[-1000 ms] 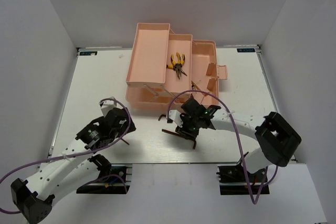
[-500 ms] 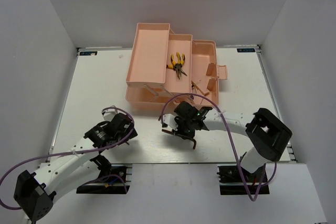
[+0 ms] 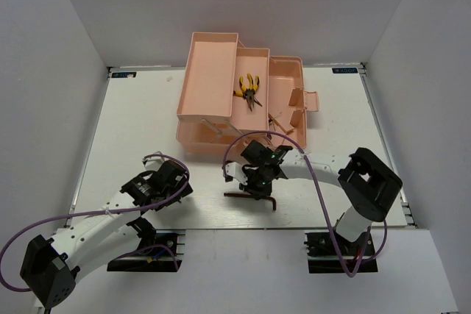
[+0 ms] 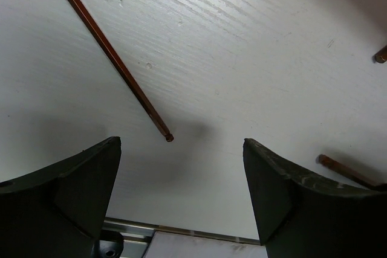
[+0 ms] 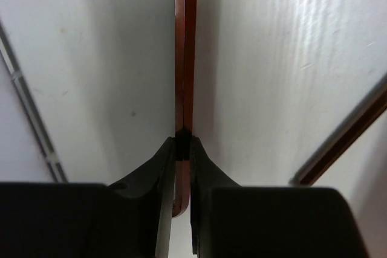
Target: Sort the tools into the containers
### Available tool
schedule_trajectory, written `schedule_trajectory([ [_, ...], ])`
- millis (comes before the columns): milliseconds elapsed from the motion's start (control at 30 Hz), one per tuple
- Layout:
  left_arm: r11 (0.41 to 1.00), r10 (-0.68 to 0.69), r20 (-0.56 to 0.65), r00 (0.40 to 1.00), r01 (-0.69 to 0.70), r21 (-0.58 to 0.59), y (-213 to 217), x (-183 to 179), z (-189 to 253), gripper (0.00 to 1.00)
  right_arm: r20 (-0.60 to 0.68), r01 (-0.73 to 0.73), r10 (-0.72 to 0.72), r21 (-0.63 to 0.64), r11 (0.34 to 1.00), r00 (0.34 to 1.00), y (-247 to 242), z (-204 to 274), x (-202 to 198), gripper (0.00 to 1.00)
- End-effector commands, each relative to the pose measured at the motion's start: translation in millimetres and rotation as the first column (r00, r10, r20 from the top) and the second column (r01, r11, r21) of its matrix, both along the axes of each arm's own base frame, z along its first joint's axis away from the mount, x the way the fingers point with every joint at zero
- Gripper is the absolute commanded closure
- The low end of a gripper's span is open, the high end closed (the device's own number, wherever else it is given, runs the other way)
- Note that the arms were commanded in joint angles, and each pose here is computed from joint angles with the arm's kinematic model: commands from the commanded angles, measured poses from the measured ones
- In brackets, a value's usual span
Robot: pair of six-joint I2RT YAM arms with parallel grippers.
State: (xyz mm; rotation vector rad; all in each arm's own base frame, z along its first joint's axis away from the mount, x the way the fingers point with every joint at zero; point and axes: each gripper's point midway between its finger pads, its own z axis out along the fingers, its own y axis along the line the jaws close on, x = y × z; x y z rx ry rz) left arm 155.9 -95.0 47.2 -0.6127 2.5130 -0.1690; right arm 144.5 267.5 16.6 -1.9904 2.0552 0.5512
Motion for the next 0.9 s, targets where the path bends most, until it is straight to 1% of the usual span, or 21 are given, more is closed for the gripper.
schedule_trajectory([
  [0,0.997,0.068,0.002,0.998,-0.068,-0.028,0.8,1.1,-0.7,0.08,-0.061,-0.039,0.040,0.005,0.999,0.997,-7.7,23.3,-19.4,1.00],
  [33,0.997,0.068,-0.004,0.998,-0.068,-0.021,2.3,-0.8,-3.9,0.08,-0.071,-0.042,0.044,0.028,0.999,0.996,-5.3,29.8,-21.5,1.00],
  [67,0.997,0.077,-0.004,0.997,-0.077,-0.027,1.9,-0.6,-3.8,0.08,-0.035,-0.045,0.048,0.081,0.996,0.998,2.0,49.2,-16.7,1.00],
  [200,0.995,0.094,-0.021,0.995,-0.094,-0.016,1.8,2.0,-6.1,0.11,-0.002,-0.067,0.068,0.158,0.985,0.998,12.8,91.6,-12.0,1.00],
  [233,0.995,0.094,-0.028,0.995,-0.094,-0.009,2.2,1.5,-7.6,0.11,0.034,-0.069,0.063,0.205,0.976,0.997,21.9,114.8,-3.7,1.00],
  [267,0.995,0.094,-0.019,0.995,-0.094,-0.018,-0.8,5.2,-4.2,0.12,0.040,-0.073,0.066,0.229,0.971,0.997,25.2,124.8,-3.2,1.00],
  [300,0.995,0.094,-0.025,0.995,-0.094,-0.012,-0.4,4.7,-5.7,0.12,0.084,-0.076,0.054,0.288,0.955,0.995,35.1,152.8,6.7,1.00],
  [367,0.995,0.094,-0.027,0.995,-0.094,-0.010,-1.9,6.6,-3.9,0.13,0.096,-0.078,0.049,0.324,0.943,0.994,41.5,172.2,9.6,1.00],
  [400,0.996,0.094,-0.033,0.995,-0.094,-0.004,-1.5,6.1,-5.4,0.13,0.101,-0.068,0.036,0.334,0.940,0.994,45.2,178.6,15.0,1.00],
  [433,0.995,0.098,-0.027,0.995,-0.098,0.002,-0.2,7.0,-5.2,0.14,0.136,-0.060,0.007,0.390,0.919,0.991,56.8,210.6,25.2,1.00],
  [500,0.994,0.106,-0.027,0.994,-0.106,-0.003,-0.7,7.5,-2.8,0.14,0.145,-0.013,-0.056,0.432,0.902,0.988,70.2,234.5,43.6,1.00],
  [533,0.994,0.109,-0.021,0.994,-0.109,0.003,0.6,8.4,-2.6,0.14,0.197,-0.012,-0.096,0.485,0.874,0.976,81.5,260.5,58.1,1.00],
  [633,0.992,0.122,-0.037,0.992,-0.121,0.030,5.9,4.7,-5.6,0.16,0.222,0.080,-0.238,0.551,0.831,0.946,107.6,293.2,105.1,1.00],
  [667,0.992,0.122,-0.040,0.992,-0.121,0.032,6.2,4.4,-3.6,0.16,0.226,0.092,-0.285,0.612,0.786,0.931,115.4,322.2,116.6,1.00],
  [700,0.991,0.131,-0.050,0.990,-0.130,0.038,8.1,1.7,-4.6,0.16,0.231,0.120,-0.337,0.638,0.761,0.913,116.4,333.2,132.7,1.00],
  [733,0.990,0.135,-0.050,0.990,-0.133,0.050,10.8,0.9,-4.9,0.16,0.179,0.187,-0.378,0.636,0.749,0.908,128.6,322.5,146.5,1.00],
  [767,0.989,0.142,-0.043,0.989,-0.141,0.039,8.9,3.1,-2.0,0.16,0.199,0.160,-0.417,0.716,0.680,0.887,135.9,364.9,158.7,1.00],
  [800,0.988,0.151,-0.053,0.987,-0.148,0.046,10.9,0.5,-2.9,0.16,0.196,0.194,-0.473,0.731,0.654,0.859,131.6,372.6,176.1,1.00],
  [833,0.987,0.154,-0.048,0.987,-0.151,0.053,13.6,-0.4,-1.8,0.17,0.151,0.261,-0.511,0.720,0.643,0.846,141.5,355.4,193.4,1.00],
  [867,0.986,0.163,-0.047,0.986,-0.161,0.047,13.3,-0.1,-1.7,0.17,0.160,0.235,-0.548,0.780,0.580,0.821,141.5,387.3,206.5,1.00],
])
